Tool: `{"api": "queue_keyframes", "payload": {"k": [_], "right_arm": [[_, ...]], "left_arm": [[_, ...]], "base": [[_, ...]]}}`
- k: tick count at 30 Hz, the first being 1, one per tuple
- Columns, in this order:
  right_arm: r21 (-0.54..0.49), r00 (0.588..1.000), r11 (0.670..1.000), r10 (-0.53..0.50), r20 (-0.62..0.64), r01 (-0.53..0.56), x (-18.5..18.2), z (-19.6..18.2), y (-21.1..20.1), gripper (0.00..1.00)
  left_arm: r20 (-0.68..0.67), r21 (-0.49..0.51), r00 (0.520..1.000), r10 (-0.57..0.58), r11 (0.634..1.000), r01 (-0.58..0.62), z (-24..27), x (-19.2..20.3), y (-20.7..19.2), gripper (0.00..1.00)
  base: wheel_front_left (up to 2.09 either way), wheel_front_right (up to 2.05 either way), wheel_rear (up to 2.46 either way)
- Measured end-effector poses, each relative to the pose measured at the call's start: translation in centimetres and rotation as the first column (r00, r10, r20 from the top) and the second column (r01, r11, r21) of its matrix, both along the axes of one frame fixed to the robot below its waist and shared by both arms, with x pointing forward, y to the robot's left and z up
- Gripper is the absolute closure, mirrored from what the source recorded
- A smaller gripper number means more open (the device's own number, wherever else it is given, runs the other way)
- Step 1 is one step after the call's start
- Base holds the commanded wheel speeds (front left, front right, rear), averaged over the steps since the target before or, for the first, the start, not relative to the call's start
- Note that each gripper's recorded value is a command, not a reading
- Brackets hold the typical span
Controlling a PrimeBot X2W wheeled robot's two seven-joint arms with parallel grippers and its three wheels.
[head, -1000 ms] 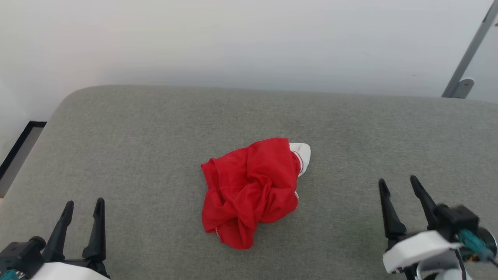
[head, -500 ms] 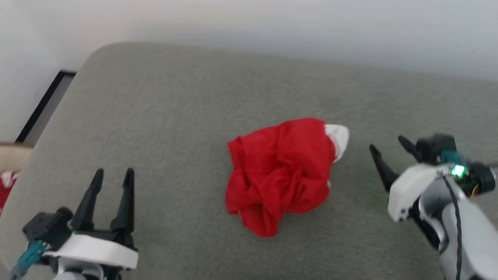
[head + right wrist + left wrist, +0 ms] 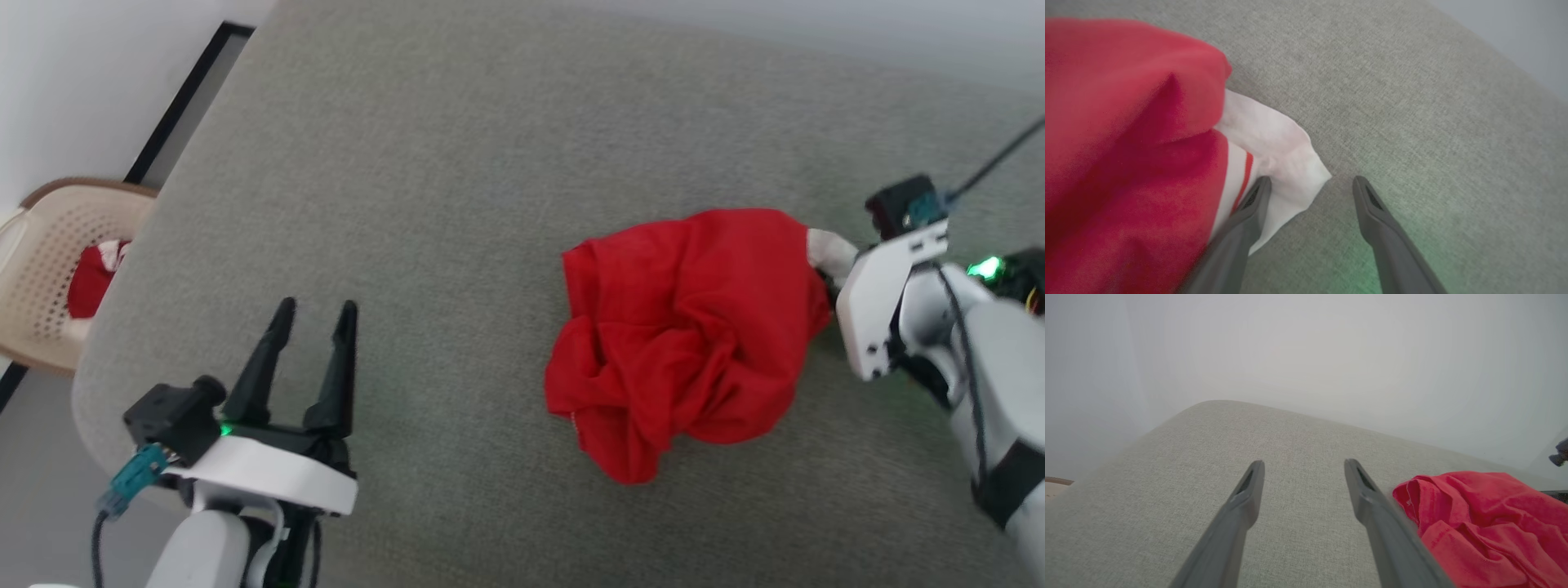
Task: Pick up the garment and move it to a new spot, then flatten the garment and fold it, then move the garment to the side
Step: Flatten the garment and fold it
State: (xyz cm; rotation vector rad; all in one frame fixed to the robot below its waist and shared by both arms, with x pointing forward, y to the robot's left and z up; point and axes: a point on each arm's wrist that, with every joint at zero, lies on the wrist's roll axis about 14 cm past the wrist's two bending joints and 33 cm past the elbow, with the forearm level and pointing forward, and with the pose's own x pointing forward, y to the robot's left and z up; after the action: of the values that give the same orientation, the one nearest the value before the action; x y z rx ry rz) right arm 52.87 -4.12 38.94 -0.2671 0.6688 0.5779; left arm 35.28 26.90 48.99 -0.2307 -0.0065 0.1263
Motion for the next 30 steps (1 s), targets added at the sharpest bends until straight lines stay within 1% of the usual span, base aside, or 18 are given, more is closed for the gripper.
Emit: {"api": "queue_keyframes", "payload": {"k": [3, 4, 7, 8, 9, 10, 12, 15, 20, 24, 30], "right_arm": [[-0.043, 0.997, 0.999, 0.019, -0.068, -0.022, 0.7, -1.3, 0.8, 0.00], [-0.058, 0.992, 0.998, 0.022, -0.128, -0.030, 0.7, -2.2, 1.3, 0.00], [-0.105, 0.976, 0.993, 0.032, -0.217, -0.056, 0.4, -3.0, 1.8, 0.00], [-0.126, 0.971, 0.990, 0.037, -0.235, -0.069, 0.4, -3.1, 1.8, 0.13], [-0.141, 0.967, 0.987, 0.045, -0.252, -0.083, 0.3, -3.1, 2.0, 0.74], [-0.147, 0.962, 0.985, 0.047, -0.269, -0.089, 0.1, -3.1, 2.0, 1.00], [-0.169, 0.956, 0.979, 0.064, -0.288, -0.116, -0.3, -2.9, 2.2, 1.00], [-0.160, 0.949, 0.979, 0.070, -0.308, -0.124, -0.7, -2.5, 2.2, 1.00], [-0.152, 0.953, 0.980, 0.081, -0.292, -0.130, -1.1, -1.2, 1.3, 1.00], [-0.123, 0.959, 0.986, 0.074, -0.275, -0.111, -1.6, 0.1, 0.0, 1.00], [-0.077, 0.971, 0.995, 0.036, -0.238, -0.056, -2.7, 2.0, -3.3, 1.00]], "left_arm": [[-0.012, -0.010, 1.000, 0.004, 1.000, -0.004, -0.4, 0.2, -0.1, 0.00], [-0.022, -0.013, 1.000, 0.013, 1.000, -0.013, -0.6, 0.1, 0.2, 0.00], [-0.038, -0.016, 0.999, 0.024, 1.000, -0.025, -1.0, -0.2, 0.5, 0.00], [-0.041, -0.016, 0.999, 0.026, 1.000, -0.027, -1.1, -0.2, 0.6, 0.00], [-0.043, -0.017, 0.999, 0.027, 0.999, -0.028, -1.1, -0.3, 0.6, 0.00], [-0.041, -0.021, 0.999, 0.027, 0.999, -0.028, -1.1, -0.2, 0.6, 0.00], [-0.041, -0.022, 0.999, 0.026, 0.999, -0.027, -1.1, -0.2, 0.6, 0.00], [-0.040, -0.022, 0.999, 0.025, 0.999, -0.026, -1.1, -0.2, 0.7, 0.00], [-0.028, -0.018, 1.000, 0.010, 1.000, -0.010, -0.7, 0.1, 0.6, 0.00], [-0.015, -0.009, 1.000, -0.008, 1.000, 0.008, -0.3, 0.3, 0.5, 0.00], [-0.002, 0.002, 0.999, -0.034, 0.999, 0.034, 0.2, 0.6, 0.4, 0.00]], "base": [[0.00, 0.00, 0.00], [0.00, 0.00, 0.00], [0.00, 0.00, 0.00], [0.00, 0.00, 0.00], [0.00, 0.00, 0.00], [0.00, 0.00, 0.00], [0.00, 0.00, 0.00], [0.00, 0.00, 0.00], [0.00, 0.00, 0.00], [0.00, 0.00, 0.00], [0.00, 0.00, 0.00]]}}
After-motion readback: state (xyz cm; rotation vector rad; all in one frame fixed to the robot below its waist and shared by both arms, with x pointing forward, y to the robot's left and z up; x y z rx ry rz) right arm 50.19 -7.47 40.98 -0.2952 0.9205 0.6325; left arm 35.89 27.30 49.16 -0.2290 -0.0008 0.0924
